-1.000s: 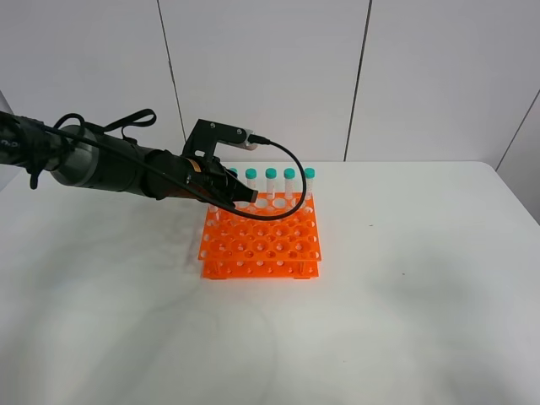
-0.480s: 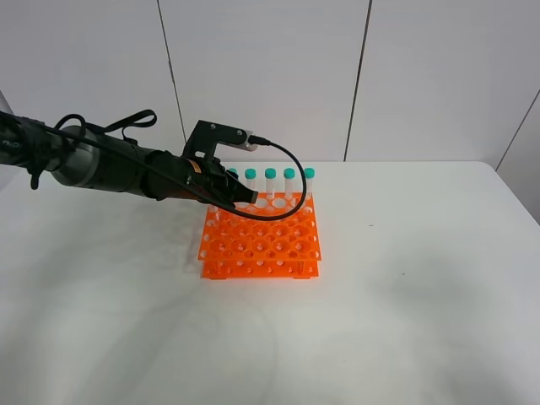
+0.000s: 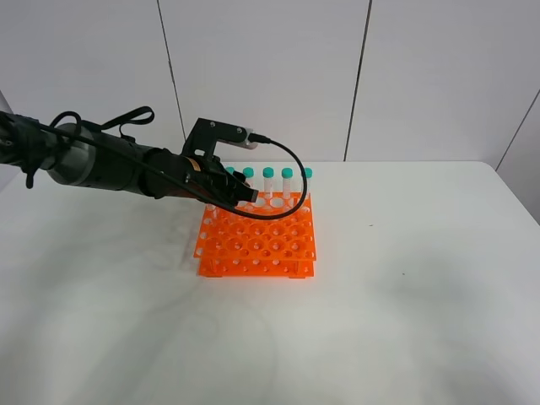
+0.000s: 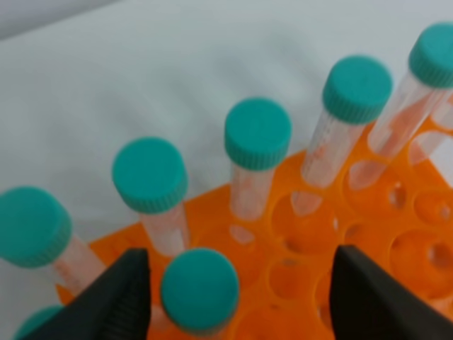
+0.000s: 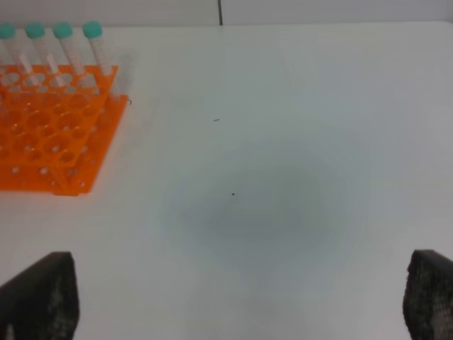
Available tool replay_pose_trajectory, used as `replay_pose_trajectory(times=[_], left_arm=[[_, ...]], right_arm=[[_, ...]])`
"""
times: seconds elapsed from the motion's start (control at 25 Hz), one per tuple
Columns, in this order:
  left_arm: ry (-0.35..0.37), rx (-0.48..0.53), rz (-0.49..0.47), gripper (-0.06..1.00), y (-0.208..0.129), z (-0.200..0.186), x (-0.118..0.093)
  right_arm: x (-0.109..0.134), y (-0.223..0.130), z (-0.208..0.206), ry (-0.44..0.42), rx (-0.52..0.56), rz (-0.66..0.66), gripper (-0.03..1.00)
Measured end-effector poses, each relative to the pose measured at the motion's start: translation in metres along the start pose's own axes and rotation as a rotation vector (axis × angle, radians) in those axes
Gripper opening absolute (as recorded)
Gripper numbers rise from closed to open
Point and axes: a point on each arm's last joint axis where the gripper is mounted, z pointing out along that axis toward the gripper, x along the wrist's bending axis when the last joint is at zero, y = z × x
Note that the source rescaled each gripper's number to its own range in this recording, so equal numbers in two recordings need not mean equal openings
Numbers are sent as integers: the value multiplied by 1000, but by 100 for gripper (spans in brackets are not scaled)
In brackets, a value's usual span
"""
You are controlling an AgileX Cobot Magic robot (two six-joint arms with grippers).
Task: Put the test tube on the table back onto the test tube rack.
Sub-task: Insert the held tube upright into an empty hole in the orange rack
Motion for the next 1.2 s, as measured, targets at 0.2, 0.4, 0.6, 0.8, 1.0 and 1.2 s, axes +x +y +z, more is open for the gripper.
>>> replay_pose_trajectory(times=[0.2, 0.4, 0.6, 0.8, 1.0, 1.2], left_arm=[[0, -25, -1, 47, 8, -8, 0], [-4, -70, 1, 55, 28, -31, 0], [-1, -124, 17, 90, 47, -55, 2], [13, -70, 25, 99, 50, -71, 15], [33, 44, -65, 99, 47, -87, 35], [71, 266, -201, 100, 35, -97, 67]], right_arm=[[0, 0, 0, 0, 0, 0, 100], [0, 0, 0, 0, 0, 0, 100], [0, 0, 0, 0, 0, 0, 100], [0, 0, 0, 0, 0, 0, 100], [0, 0, 0, 0, 0, 0, 100], [0, 0, 0, 0, 0, 0, 100]])
